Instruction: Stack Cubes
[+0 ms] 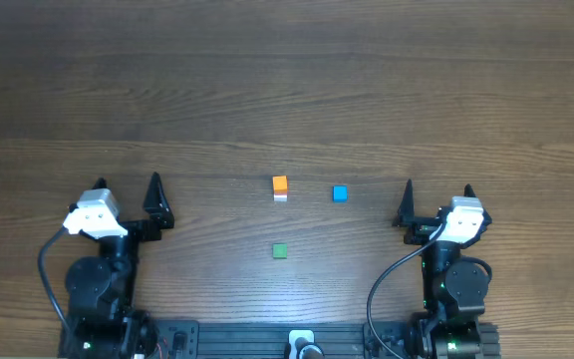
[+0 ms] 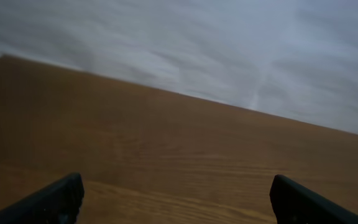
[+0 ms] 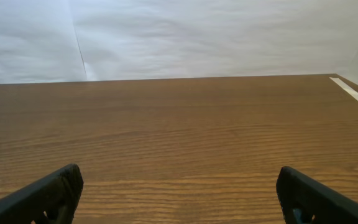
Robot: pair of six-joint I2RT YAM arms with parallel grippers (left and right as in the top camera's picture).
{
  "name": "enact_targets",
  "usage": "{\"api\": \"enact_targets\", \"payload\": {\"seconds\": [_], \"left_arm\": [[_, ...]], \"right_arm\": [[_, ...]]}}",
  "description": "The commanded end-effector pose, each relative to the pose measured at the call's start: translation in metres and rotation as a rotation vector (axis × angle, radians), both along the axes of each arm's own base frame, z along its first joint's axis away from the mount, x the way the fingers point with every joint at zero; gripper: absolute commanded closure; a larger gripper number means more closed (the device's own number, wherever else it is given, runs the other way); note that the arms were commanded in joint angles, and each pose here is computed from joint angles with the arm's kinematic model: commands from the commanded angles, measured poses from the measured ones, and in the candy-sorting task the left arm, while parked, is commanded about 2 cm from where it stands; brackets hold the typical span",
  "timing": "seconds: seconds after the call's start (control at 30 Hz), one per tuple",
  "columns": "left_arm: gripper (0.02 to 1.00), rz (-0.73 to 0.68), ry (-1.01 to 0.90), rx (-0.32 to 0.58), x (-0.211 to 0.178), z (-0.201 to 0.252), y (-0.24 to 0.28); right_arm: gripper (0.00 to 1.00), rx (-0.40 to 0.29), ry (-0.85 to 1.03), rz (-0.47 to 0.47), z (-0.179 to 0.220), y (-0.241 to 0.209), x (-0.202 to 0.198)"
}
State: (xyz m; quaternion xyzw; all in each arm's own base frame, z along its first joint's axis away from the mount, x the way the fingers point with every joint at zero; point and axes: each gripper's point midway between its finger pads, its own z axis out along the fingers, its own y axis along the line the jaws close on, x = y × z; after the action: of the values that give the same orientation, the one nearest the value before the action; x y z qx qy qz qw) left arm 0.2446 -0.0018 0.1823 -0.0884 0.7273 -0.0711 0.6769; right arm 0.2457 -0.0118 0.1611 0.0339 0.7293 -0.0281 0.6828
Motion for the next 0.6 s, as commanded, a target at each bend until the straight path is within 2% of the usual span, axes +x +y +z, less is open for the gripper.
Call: {"api": "enact_targets", "payload": {"seconds": [0.03,0.37,0.6], "left_arm": [[0.029,-0.094,-0.037,0.12,-0.001,-0.002,-0.013],[0.02,-0.079,0.0,0.118,0.001,-0.025,-0.009],[0.018,-0.078,-0.003,0.118,0.001,-0.025,-0.009]], "right_arm": [[0.007,-0.003,-0.002,0.009,-0.002,0.002,0.0],[0.009,-0.003,-0.002,0.009,-0.002,0.002,0.0],[0.007,-0.003,-0.002,0.009,-0.002,0.002,0.0]]}}
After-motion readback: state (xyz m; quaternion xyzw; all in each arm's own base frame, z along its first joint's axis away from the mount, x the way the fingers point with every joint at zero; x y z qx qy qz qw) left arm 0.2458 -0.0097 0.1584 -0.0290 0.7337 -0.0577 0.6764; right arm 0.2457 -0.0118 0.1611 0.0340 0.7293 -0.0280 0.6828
